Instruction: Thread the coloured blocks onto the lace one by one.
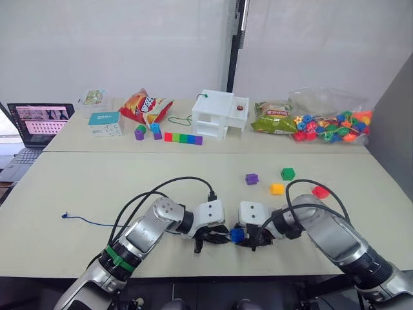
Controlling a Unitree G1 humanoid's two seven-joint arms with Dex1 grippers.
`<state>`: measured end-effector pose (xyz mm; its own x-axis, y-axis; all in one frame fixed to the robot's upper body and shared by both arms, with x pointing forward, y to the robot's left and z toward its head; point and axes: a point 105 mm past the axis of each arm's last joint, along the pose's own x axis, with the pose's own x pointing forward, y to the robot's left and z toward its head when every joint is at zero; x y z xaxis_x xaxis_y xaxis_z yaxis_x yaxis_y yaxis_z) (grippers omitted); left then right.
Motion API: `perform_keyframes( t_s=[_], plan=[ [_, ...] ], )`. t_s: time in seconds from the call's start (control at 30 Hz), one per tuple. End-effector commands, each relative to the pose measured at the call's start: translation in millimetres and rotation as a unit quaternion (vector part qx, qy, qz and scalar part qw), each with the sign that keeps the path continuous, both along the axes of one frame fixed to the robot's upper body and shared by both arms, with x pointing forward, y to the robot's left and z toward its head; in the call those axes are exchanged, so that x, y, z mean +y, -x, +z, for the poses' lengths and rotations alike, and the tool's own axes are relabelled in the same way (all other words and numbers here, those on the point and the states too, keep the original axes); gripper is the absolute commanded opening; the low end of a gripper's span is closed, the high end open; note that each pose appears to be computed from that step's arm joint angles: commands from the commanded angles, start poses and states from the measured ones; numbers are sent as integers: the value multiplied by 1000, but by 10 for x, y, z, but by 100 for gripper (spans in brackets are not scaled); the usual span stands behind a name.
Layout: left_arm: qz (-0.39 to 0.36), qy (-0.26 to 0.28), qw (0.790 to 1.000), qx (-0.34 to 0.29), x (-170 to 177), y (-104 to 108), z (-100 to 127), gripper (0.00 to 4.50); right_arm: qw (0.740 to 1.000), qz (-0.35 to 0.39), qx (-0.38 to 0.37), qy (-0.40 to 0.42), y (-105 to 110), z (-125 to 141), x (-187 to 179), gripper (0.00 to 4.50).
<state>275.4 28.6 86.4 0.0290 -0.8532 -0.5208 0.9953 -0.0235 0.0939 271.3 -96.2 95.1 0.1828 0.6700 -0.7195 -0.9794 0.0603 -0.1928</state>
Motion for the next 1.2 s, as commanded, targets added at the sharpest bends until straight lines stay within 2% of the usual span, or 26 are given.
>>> perform_keyframes(
  t_s=[0.03,0.1,0.2,0.4,0.5,0.8,0.9,1.03,1.2],
  plan=[
    [-19,13,1000,-18,-15,26,202,256,1000,-4,-6,-24,32,151,-20,368],
    [-19,8,999,-27,-15,17,205,324,999,-13,-9,-28,38,201,-80,438],
    [-13,-3,999,-47,-143,-35,142,417,999,-34,-13,-32,54,248,-257,450],
    [13,-8,998,-68,-372,-163,-7,417,998,-56,-23,-34,31,180,-457,450],
    [6,-13,998,-60,-417,-150,-85,417,997,-59,-24,-39,15,163,-470,450],
    [-21,-5,999,-41,-420,-54,-74,139,998,-46,-18,-30,27,103,-478,450],
    [-23,-9,999,-41,-414,-52,-81,133,998,-44,-14,-32,30,88,-467,450],
    [-29,-18,999,-36,-406,-42,-99,133,998,-43,-10,-42,11,72,-388,335],
    [-31,-24,999,-34,-392,-36,-109,133,998,-41,-11,-43,9,73,-362,160]
  ],
)
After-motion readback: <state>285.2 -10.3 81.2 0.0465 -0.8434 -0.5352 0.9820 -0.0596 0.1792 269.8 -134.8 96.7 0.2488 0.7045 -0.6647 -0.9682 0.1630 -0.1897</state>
